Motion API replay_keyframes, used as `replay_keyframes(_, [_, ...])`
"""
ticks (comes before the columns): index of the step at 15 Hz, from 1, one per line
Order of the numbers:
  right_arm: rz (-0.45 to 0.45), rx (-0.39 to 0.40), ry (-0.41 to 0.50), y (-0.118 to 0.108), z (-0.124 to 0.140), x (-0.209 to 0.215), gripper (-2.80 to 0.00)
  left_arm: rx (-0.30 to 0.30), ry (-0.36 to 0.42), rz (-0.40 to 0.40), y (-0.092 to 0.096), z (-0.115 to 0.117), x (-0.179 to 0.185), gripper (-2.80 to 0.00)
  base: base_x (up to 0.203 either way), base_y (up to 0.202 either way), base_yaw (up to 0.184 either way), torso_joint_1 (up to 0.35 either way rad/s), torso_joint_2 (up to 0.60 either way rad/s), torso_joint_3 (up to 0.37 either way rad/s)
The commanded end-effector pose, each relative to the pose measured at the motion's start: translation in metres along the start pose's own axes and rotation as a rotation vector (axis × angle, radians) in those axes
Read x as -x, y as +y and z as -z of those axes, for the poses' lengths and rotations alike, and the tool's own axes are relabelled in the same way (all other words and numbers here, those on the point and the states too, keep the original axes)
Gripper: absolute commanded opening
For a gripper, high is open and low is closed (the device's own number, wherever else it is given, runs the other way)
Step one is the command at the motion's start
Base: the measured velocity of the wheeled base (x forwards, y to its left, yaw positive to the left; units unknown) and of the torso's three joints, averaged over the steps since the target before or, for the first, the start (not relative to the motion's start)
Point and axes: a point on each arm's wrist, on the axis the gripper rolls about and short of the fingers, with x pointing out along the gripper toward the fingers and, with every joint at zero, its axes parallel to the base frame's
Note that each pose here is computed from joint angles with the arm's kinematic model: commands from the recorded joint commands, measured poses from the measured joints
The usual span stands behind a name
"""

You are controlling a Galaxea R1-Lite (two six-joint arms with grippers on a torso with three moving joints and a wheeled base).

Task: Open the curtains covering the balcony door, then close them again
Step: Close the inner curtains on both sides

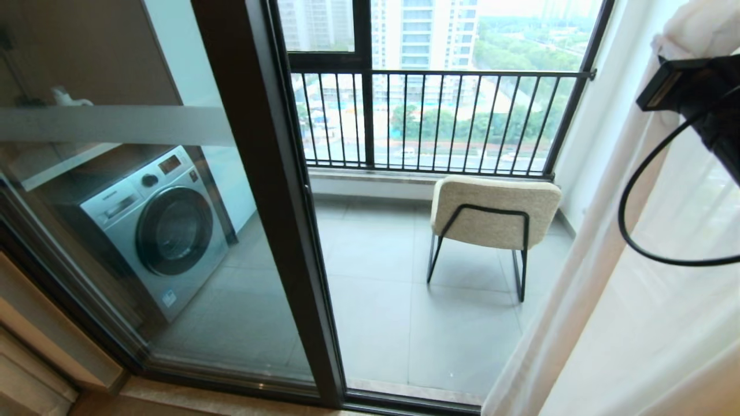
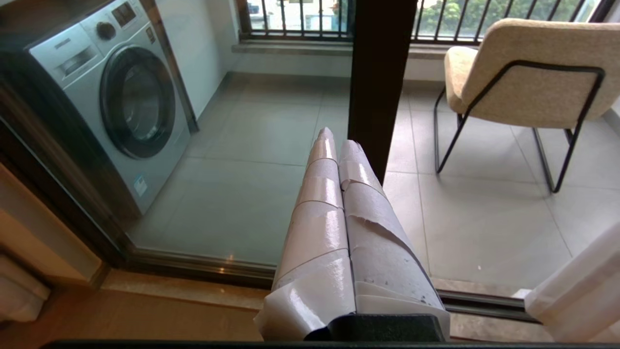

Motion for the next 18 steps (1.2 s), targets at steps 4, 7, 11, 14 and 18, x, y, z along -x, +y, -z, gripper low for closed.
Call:
replay_keyframes(4, [0.001,0.000,-0.015,0.001,-0.001,-0.003,-2.80,0.000,-0.001,0.001,0.000,0.000,0.000,-2.80,0.000,0.191,-0.001,0.005,0.00,0.000])
replay_keyframes(7, [0.008,-0.005,-0.045,0.000,-0.006,-0.011,-2.80,0.000,0.000,0.000,0.000,0.000,0.000,-2.80,0.000,0.186,0.000,0.004,0.01,0.005])
replay_keyframes(11, [0.009,-0.008,-0.065,0.001,-0.009,-0.016,-2.80,0.000,0.001,0.002,0.000,0.000,0.000,-2.80,0.000,0.185,0.001,0.001,0.00,0.001])
replay_keyframes(14, [0.010,-0.008,-0.062,0.001,-0.009,-0.016,-2.80,0.000,0.001,0.000,0.000,0.000,0.000,-2.80,0.000,0.185,0.000,0.000,0.00,0.002])
replay_keyframes(18, [0.010,-0.008,-0.062,0.001,-0.009,-0.016,-2.80,0.000,0.001,0.002,0.000,0.000,0.000,-2.80,0.000,0.186,0.001,0.003,0.00,0.004])
